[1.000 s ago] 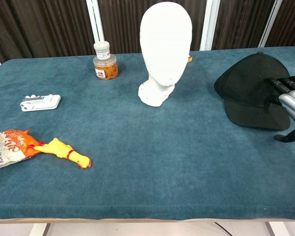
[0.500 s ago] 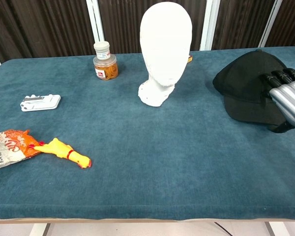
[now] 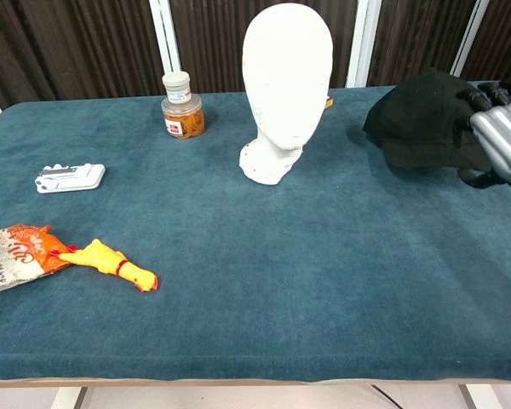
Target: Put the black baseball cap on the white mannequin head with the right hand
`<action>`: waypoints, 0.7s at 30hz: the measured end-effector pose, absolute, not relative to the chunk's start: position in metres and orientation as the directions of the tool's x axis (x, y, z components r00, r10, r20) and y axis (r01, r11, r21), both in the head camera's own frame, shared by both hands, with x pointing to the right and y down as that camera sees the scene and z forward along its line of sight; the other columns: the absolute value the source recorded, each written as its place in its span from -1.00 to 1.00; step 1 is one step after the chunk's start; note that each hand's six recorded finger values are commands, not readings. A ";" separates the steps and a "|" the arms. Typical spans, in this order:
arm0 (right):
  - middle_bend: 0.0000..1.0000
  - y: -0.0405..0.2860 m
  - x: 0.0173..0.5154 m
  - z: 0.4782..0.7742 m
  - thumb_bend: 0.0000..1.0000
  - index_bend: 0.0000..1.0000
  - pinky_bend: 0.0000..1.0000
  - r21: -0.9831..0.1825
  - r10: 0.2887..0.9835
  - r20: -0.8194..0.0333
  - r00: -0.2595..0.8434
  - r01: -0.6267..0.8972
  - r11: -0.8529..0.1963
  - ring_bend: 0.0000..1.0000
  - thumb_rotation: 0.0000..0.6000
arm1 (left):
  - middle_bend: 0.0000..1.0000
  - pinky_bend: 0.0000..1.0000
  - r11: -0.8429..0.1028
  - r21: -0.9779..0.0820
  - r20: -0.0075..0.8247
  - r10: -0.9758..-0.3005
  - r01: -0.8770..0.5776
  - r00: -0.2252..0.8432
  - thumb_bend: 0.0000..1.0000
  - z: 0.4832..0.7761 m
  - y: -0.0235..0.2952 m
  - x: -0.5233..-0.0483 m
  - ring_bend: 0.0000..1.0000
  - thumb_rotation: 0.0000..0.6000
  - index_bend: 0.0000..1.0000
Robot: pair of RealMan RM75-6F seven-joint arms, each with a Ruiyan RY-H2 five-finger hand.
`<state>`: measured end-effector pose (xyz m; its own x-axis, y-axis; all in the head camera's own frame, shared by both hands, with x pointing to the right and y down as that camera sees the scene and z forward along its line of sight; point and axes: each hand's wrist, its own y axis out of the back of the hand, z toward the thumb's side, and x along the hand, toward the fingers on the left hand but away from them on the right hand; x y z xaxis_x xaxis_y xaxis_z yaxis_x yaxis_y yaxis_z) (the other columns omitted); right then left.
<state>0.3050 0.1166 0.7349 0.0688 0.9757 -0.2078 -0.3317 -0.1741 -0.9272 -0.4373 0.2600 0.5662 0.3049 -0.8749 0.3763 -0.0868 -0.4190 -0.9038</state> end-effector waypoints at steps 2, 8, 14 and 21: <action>-0.84 0.108 0.305 0.731 -0.53 -0.08 -1.00 -0.933 0.980 -0.189 0.060 -0.323 -0.160 -1.00 1.00 | -1.00 -1.00 -0.417 -0.905 0.376 -0.877 -0.087 0.301 -0.18 0.566 0.260 -0.438 -1.00 1.00 -1.00; -0.84 0.078 0.306 0.717 -0.54 -0.08 -1.00 -0.945 0.990 -0.139 0.020 -0.300 -0.127 -1.00 1.00 | -1.00 -1.00 -0.417 -0.905 0.378 -0.879 -0.087 0.291 -0.18 0.567 0.259 -0.440 -1.00 1.00 -1.00; -0.79 0.058 0.304 0.714 -0.44 -0.05 -1.00 -0.941 0.990 -0.141 0.003 -0.311 -0.133 -1.00 1.00 | -1.00 -1.00 -0.426 -0.901 0.388 -0.876 -0.083 0.288 -0.18 0.571 0.258 -0.439 -1.00 1.00 -1.00; -0.74 0.044 0.299 0.720 -0.31 -0.01 -1.00 -0.931 0.986 -0.167 -0.009 -0.327 -0.161 -1.00 1.00 | -1.00 -1.00 -0.430 -0.899 0.394 -0.877 -0.081 0.276 -0.18 0.573 0.255 -0.441 -1.00 1.00 -1.00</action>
